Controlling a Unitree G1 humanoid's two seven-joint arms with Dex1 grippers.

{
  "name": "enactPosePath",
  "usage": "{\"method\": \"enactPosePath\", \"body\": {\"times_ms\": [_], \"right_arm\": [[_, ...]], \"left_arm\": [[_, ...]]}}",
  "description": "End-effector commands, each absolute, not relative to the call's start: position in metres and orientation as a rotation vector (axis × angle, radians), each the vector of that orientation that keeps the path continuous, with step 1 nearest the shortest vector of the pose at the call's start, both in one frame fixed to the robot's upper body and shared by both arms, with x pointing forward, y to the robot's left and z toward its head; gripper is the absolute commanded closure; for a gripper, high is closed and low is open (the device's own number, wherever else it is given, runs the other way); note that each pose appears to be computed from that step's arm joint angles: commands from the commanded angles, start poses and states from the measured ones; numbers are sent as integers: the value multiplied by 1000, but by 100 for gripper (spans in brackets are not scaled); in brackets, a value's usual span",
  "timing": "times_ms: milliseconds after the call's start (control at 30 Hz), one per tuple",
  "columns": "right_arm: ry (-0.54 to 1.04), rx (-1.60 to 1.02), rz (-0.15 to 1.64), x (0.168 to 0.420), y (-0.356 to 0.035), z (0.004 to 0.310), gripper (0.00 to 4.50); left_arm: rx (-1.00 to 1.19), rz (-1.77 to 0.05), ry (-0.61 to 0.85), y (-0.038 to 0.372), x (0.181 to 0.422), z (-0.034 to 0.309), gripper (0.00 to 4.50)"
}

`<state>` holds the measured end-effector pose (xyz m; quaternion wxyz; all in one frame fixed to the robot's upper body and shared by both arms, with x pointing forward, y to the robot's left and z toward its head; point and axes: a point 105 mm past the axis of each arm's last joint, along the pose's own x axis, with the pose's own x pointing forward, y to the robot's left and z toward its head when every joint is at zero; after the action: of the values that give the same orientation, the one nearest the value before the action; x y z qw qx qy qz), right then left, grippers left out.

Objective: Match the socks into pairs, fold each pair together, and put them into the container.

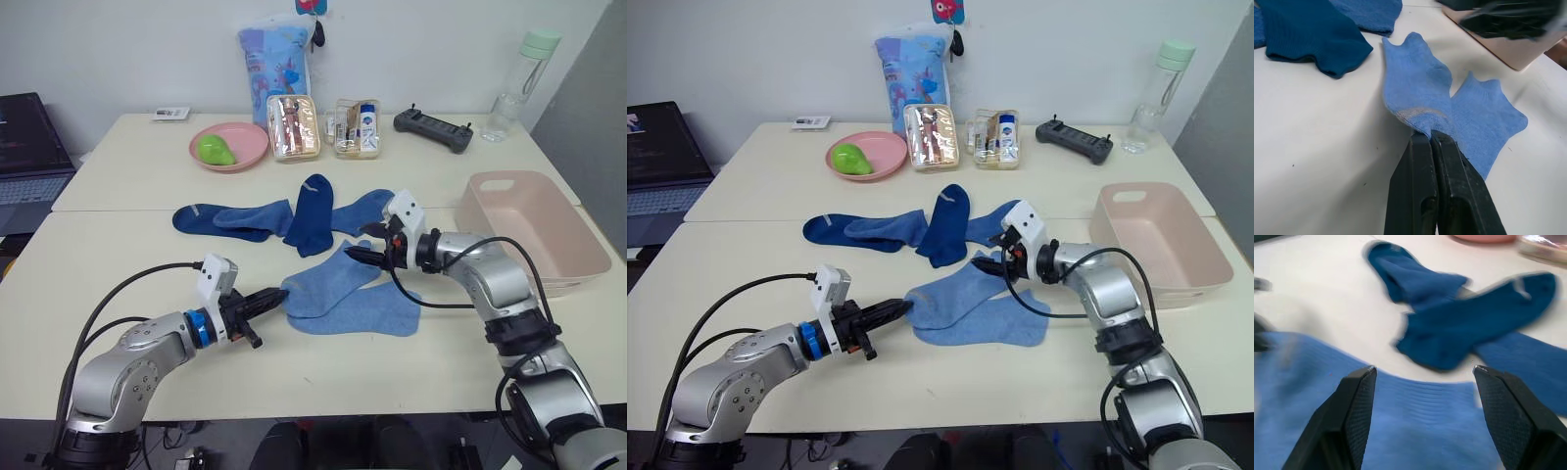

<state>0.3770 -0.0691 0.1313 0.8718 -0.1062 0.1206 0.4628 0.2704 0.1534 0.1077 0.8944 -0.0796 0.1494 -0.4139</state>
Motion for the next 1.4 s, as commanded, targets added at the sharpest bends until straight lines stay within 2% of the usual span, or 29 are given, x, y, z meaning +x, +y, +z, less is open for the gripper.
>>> {"method": "enactPosePath", "body": {"times_ms": [33, 233, 300, 367, 600, 767, 900, 1100, 1400], "right_arm": [[249, -210, 942, 391, -65, 132, 110], [289, -245, 942, 401, -65, 124, 110], [284, -240, 948, 402, -65, 125, 147], [282, -237, 950, 402, -65, 124, 198], [287, -228, 947, 399, -68, 121, 447], [269, -205, 932, 397, -75, 125, 447], [233, -123, 894, 388, -89, 146, 447], [223, -44, 840, 358, -110, 167, 447], [242, 47, 703, 309, -134, 161, 447]], "left_arm": [[-154, -880, 268, 151, 269, 118, 450], [-150, -861, 263, 153, 268, 118, 450], [-150, -852, 260, 154, 268, 118, 450], [-146, -849, 262, 154, 267, 116, 450], [-146, -850, 262, 154, 268, 116, 450], [-149, -852, 252, 154, 273, 120, 450], [-162, -857, 214, 158, 277, 134, 450], [-128, -942, 230, 155, 275, 149, 450], [-117, -978, 278, 156, 287, 144, 450]]}}
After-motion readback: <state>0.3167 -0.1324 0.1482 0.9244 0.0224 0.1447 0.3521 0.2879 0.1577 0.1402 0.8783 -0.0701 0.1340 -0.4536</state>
